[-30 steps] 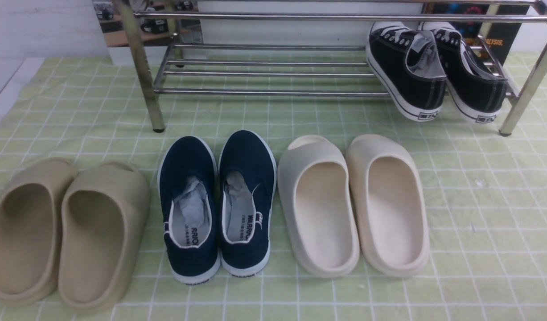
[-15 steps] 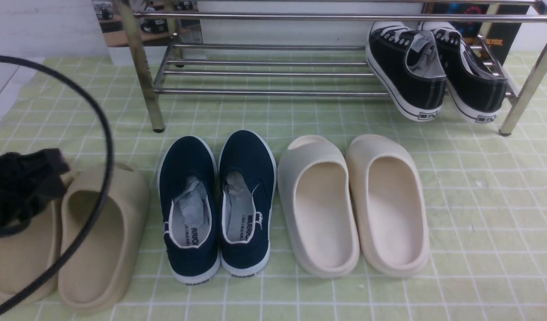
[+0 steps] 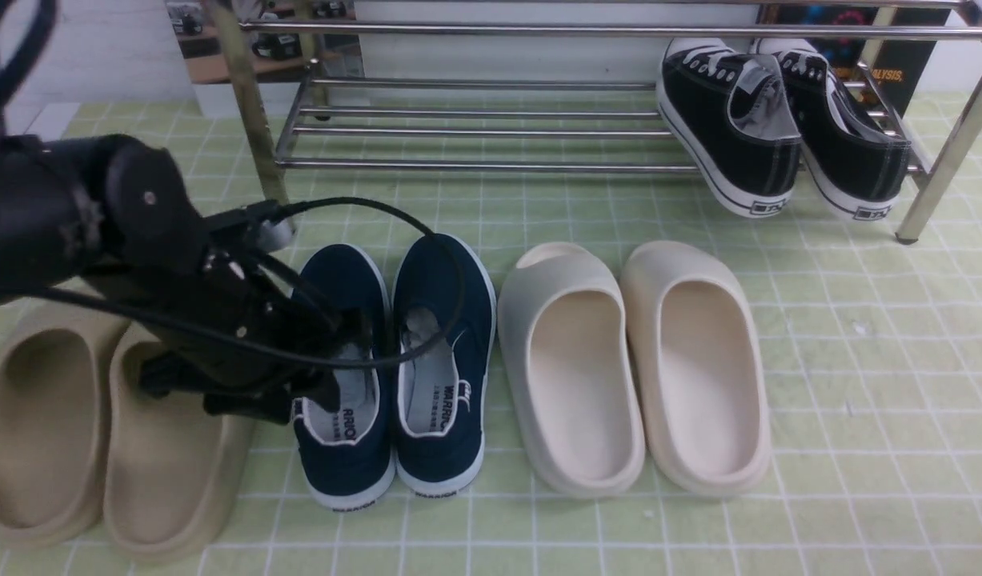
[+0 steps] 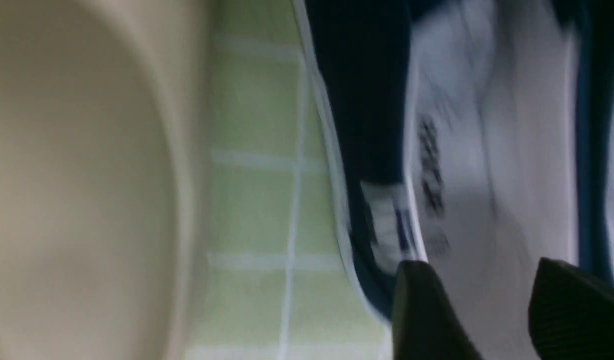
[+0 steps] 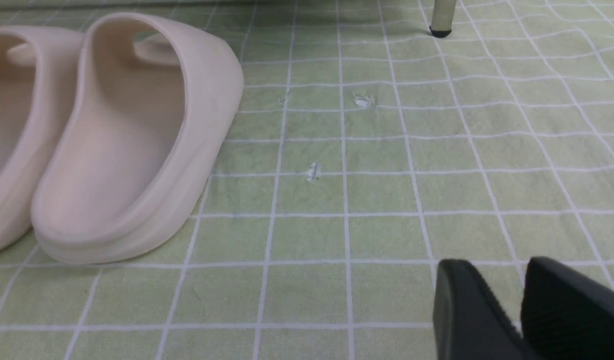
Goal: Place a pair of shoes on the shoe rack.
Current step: Use the left arm to grab the shoe closest to it, then use the left arm to put a shoe into the shoe rack, then use the left arm to grab the shoe closest to it
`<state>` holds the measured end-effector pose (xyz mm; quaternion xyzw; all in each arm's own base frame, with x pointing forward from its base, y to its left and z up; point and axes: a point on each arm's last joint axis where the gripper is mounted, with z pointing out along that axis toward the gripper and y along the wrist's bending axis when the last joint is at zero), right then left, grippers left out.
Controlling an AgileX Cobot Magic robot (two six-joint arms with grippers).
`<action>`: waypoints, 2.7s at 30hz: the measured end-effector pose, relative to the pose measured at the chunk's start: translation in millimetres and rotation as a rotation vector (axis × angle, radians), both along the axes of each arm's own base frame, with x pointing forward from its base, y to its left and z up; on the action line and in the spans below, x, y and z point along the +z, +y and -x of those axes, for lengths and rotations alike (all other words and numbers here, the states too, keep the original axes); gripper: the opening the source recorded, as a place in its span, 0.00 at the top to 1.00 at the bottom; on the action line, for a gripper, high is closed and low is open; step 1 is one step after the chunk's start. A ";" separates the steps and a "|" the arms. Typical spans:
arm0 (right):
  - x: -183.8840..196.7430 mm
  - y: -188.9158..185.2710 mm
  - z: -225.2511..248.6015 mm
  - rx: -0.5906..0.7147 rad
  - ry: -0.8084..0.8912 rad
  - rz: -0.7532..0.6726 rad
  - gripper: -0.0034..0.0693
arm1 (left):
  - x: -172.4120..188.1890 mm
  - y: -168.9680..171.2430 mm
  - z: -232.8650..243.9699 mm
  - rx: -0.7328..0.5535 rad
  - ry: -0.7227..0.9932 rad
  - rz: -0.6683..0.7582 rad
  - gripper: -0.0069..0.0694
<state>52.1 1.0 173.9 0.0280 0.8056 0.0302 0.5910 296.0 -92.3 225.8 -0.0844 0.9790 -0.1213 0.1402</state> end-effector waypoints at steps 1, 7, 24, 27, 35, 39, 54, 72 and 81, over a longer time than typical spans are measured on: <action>0.0 0.0 0.0 0.000 0.000 0.000 0.65 | -7.3 0.4 -7.8 0.024 -0.003 -0.020 0.45; 0.0 0.0 0.0 0.000 0.000 0.000 0.64 | -47.3 1.1 -29.0 0.059 0.035 -0.093 0.62; 0.0 0.0 0.0 0.000 0.000 0.000 0.63 | 66.6 -13.2 -75.8 -0.130 -0.122 -0.110 0.90; 0.0 0.0 0.0 0.000 0.000 0.000 0.63 | 61.9 -24.3 -114.2 -0.143 -0.100 -0.110 0.90; 0.0 0.0 0.0 0.000 0.000 0.000 0.63 | 53.9 -44.1 -187.2 -0.123 -0.161 -0.088 0.90; 0.0 0.0 0.0 0.000 0.000 0.000 0.63 | 48.8 -46.0 -207.3 -0.051 -0.219 -0.089 0.90; 0.0 0.0 0.0 0.000 0.000 0.000 0.63 | 39.6 -45.6 -234.5 0.004 -0.417 -0.114 0.74; 0.0 0.0 0.0 0.000 0.000 0.000 0.63 | 109.4 -44.2 -148.7 -0.187 -0.211 -0.043 0.45; 0.0 0.0 0.0 0.000 0.000 0.000 0.63 | 12.4 -60.0 -74.3 -0.272 0.067 -0.050 0.45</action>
